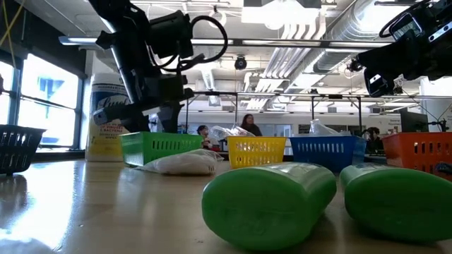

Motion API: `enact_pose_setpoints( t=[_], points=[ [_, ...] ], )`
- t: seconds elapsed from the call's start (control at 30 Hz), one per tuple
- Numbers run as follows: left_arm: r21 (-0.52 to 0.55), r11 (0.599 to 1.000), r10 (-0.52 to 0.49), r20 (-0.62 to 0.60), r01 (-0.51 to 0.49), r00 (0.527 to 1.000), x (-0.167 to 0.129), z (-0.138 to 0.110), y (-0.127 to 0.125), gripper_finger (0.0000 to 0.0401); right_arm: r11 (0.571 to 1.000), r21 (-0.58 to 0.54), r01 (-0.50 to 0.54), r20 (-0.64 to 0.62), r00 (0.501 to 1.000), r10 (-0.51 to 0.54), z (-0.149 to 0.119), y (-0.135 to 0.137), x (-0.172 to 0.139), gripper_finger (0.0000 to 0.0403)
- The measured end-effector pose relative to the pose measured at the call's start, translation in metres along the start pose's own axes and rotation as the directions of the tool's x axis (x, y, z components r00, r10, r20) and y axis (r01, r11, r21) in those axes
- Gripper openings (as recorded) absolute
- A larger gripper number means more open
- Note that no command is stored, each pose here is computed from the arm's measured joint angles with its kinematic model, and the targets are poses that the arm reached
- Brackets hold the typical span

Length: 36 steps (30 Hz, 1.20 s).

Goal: Pick & Place Travel size toiletries
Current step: Put the top left shampoo into the green bin, then put the razor into the black bin

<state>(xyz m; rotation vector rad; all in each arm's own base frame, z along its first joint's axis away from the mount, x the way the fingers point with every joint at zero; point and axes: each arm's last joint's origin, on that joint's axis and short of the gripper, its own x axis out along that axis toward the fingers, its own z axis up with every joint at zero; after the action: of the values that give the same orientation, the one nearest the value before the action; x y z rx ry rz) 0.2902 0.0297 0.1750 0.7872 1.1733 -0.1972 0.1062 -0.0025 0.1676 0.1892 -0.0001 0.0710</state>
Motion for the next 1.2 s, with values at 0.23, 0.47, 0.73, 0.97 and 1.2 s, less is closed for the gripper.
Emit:
enact_pose_setpoints(
  t=[0.23, 0.47, 0.73, 0.97, 1.2],
  points=[
    [-0.058, 0.998, -0.001, -0.006, 0.001, 1.000, 0.000, 0.000, 0.000, 0.0243, 1.000, 0.000, 0.000, 0.000, 1.000, 0.000, 0.000, 0.000, 0.000, 0.0002],
    [-0.093, 0.996, -0.017, -0.066, 0.011, 0.998, -0.005, -0.004, -0.002, 0.0270, 1.000, 0.000, 0.000, 0.000, 1.000, 0.000, 0.000, 0.000, 0.000, 0.0002],
    [-0.165, 0.986, 0.000, -0.073, -0.012, 0.997, -0.021, 0.000, 0.008, 0.0306, 1.000, 0.019, -0.004, -0.001, 1.000, 0.004, 0.000, 0.000, 0.000, 0.0002],
    [-0.239, 0.971, 0.010, -0.074, -0.028, 0.997, -0.049, 0.004, 0.022, 0.0313, 1.000, 0.010, -0.002, 0.004, 1.000, 0.002, 0.000, 0.000, 0.000, 0.0002],
    [-0.304, 0.953, 0.004, -0.049, -0.019, 0.999, -0.085, 0.012, 0.023, 0.0312, 1.000, 0.010, -0.002, -0.009, 1.000, 0.002, -0.001, 0.000, 0.000, 0.0002]
  ],
)
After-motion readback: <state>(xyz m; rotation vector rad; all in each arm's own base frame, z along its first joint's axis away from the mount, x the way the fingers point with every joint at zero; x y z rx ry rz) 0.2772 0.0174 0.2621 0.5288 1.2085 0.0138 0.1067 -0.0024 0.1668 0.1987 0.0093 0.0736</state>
